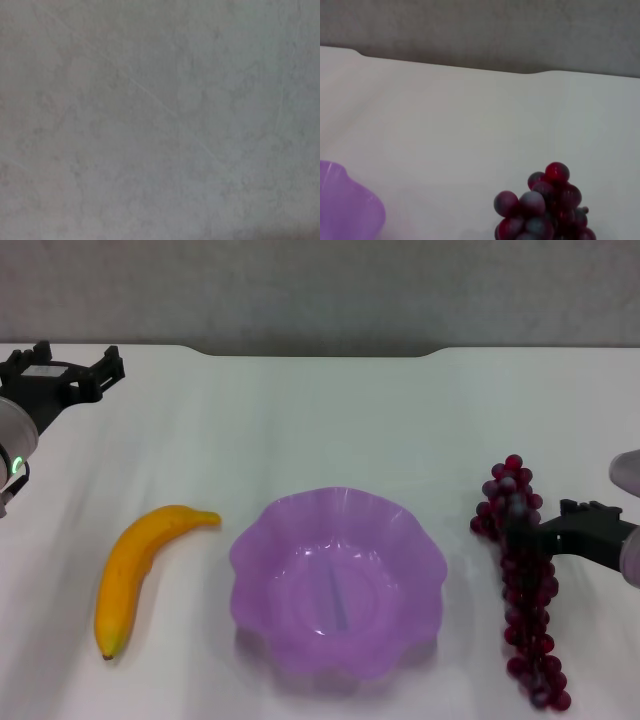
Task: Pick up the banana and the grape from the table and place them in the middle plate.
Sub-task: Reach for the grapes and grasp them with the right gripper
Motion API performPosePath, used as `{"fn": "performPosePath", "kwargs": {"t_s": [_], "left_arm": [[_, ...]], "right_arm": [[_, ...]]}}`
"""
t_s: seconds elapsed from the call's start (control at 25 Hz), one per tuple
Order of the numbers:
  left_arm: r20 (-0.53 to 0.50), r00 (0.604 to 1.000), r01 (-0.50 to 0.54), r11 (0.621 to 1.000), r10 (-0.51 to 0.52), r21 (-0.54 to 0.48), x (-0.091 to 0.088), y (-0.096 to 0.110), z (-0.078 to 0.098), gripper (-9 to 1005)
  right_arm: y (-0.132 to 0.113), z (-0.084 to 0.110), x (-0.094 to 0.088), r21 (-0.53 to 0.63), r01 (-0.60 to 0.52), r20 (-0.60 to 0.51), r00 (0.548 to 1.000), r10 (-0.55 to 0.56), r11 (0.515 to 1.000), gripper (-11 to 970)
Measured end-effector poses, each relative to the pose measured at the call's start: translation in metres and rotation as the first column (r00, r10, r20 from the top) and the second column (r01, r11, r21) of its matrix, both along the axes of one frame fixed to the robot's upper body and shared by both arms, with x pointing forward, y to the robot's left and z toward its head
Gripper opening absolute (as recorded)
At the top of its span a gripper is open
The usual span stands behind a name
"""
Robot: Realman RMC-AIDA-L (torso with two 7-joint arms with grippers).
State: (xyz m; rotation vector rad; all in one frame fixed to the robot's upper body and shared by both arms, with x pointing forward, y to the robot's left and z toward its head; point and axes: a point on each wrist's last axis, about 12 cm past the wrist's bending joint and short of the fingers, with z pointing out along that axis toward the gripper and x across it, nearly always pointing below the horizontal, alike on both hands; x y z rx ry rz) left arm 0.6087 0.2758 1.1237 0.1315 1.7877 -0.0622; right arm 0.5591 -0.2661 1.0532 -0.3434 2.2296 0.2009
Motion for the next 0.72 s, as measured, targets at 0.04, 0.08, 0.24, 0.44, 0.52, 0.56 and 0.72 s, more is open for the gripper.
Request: {"fn": "performPosePath", "kwargs": {"t_s": [0.04,0.08,0.24,0.44,0.52,0.56,0.72], "left_arm": [[0.000,1.000,0.000,1.000,0.000,0.000,0.000,0.000,0.000,880],[0.000,1.000,0.000,1.000,0.000,0.000,0.000,0.000,0.000,880],[-0.005,1.000,0.000,1.000,0.000,0.000,0.000,-0.001,-0.001,880],[-0.001,1.000,0.002,1.000,-0.002,-0.001,0.001,-0.002,0.000,880],[-0.002,1.000,0.005,1.000,-0.005,-0.002,0.001,-0.003,-0.001,880],[-0.003,1.000,0.007,1.000,-0.007,-0.001,0.001,-0.004,-0.001,880],[-0.002,1.000,0.019,1.000,-0.019,0.002,0.001,-0.007,0.000,880]], "right_arm": [[0.001,0.000,0.001,-0.001,-0.004,0.003,1.000,0.004,1.000,891],[0.002,-0.001,0.003,-0.003,-0.011,0.010,1.000,0.011,1.000,891],[0.007,-0.006,0.009,-0.001,-0.022,0.005,1.000,0.022,1.000,891],[0.007,-0.012,0.016,-0.012,-0.018,0.006,1.000,0.019,1.000,891],[0.009,-0.014,0.018,-0.015,-0.020,0.004,1.000,0.020,1.000,891],[0.009,-0.015,0.019,-0.014,-0.021,0.003,1.000,0.021,1.000,891],[0.009,-0.019,0.022,-0.030,-0.023,0.001,1.000,0.023,0.999,892]]}}
